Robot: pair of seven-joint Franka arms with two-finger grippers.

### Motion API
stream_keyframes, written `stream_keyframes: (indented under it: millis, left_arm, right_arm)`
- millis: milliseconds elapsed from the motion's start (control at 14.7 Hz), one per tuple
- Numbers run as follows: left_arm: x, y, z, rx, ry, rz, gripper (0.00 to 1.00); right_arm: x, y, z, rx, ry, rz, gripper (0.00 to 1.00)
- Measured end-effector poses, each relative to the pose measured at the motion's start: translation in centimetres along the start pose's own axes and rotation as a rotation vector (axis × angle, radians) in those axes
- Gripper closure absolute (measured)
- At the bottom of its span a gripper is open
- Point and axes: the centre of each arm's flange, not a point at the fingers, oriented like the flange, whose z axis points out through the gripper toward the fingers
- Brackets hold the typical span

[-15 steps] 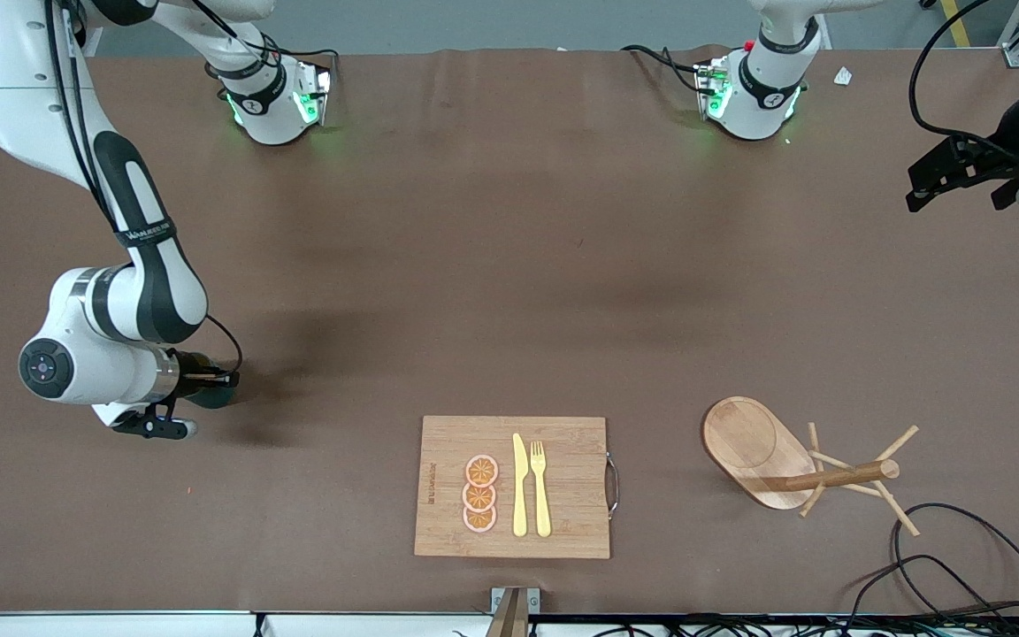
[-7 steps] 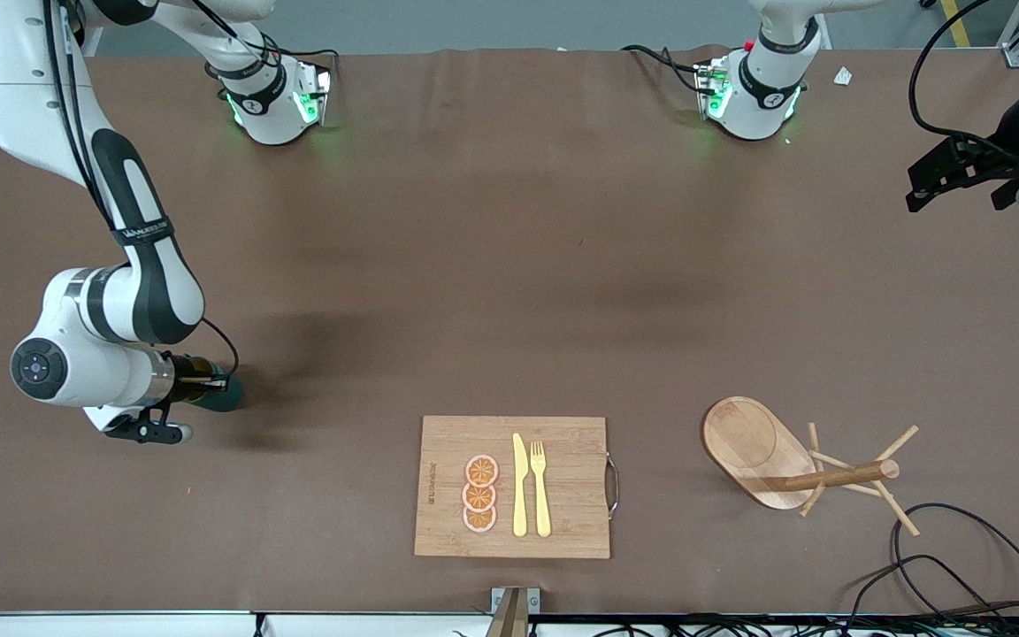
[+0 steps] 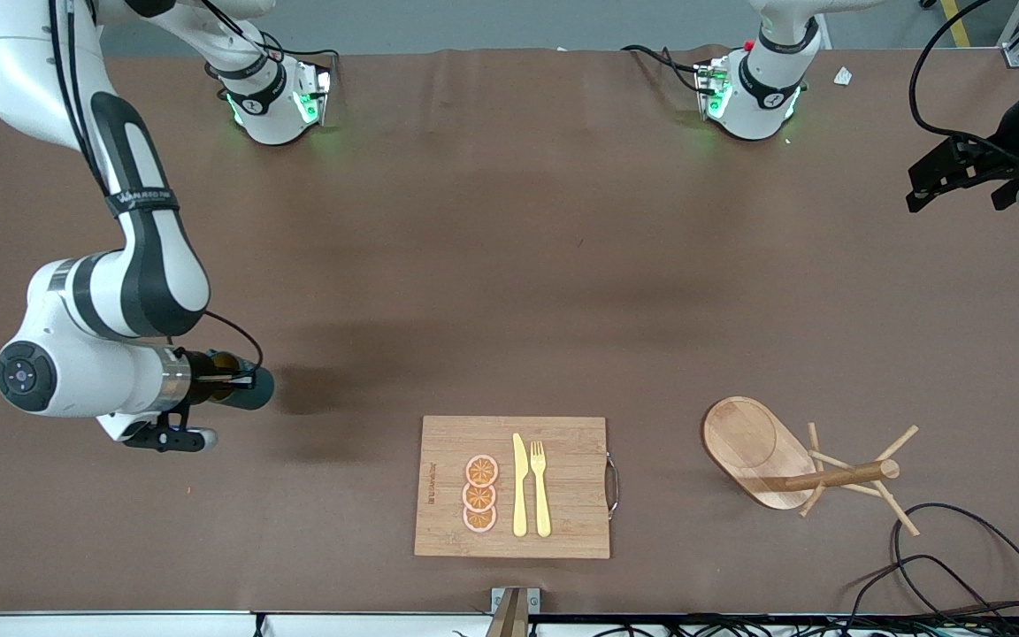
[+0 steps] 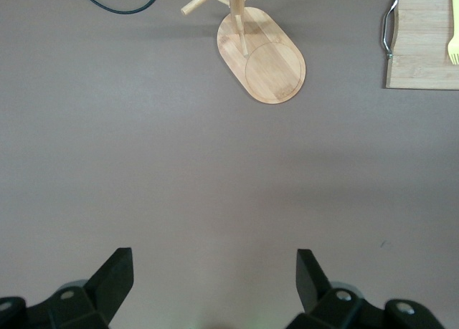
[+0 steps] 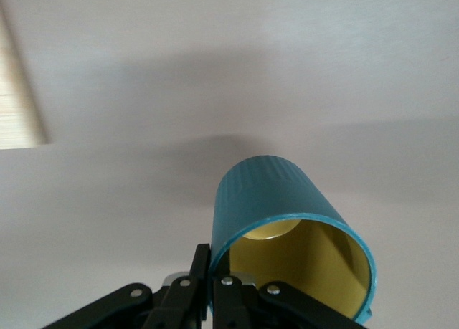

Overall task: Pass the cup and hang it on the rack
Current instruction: 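Close the right gripper on the teal mug's rim, then carry the teal mug with the right gripper to the table center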

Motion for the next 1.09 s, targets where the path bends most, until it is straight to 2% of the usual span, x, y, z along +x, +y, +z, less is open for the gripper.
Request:
stream_keyframes:
  millis: [341, 613, 817, 1090]
  left_arm:
    - [0.2, 0.0, 0.3, 0.0, -0.005, 0.0, 0.0]
    - [0.3, -0.1, 0.6, -0.001, -0.011, -0.001, 0.0]
    - [0.3, -0.1, 0.6, -0.001, -0.011, -0.001, 0.0]
    - [0.3, -0.1, 0.6, -0.001, -0.011, -0.001, 0.0]
  right_arm:
    - [-4.7, -15.2, -1.1, -0.006, 0.045, 0.024, 0.95]
    - [-10.3, -27.6, -1.1, 0.033, 0.125, 0.018, 0.95]
    - [-13.1, -34.3, 1.7, 0.094, 0.197, -0.018, 0.95]
    - [-15.4, -40.1, 8.6, 0.14, 0.242, -0.069, 0.95]
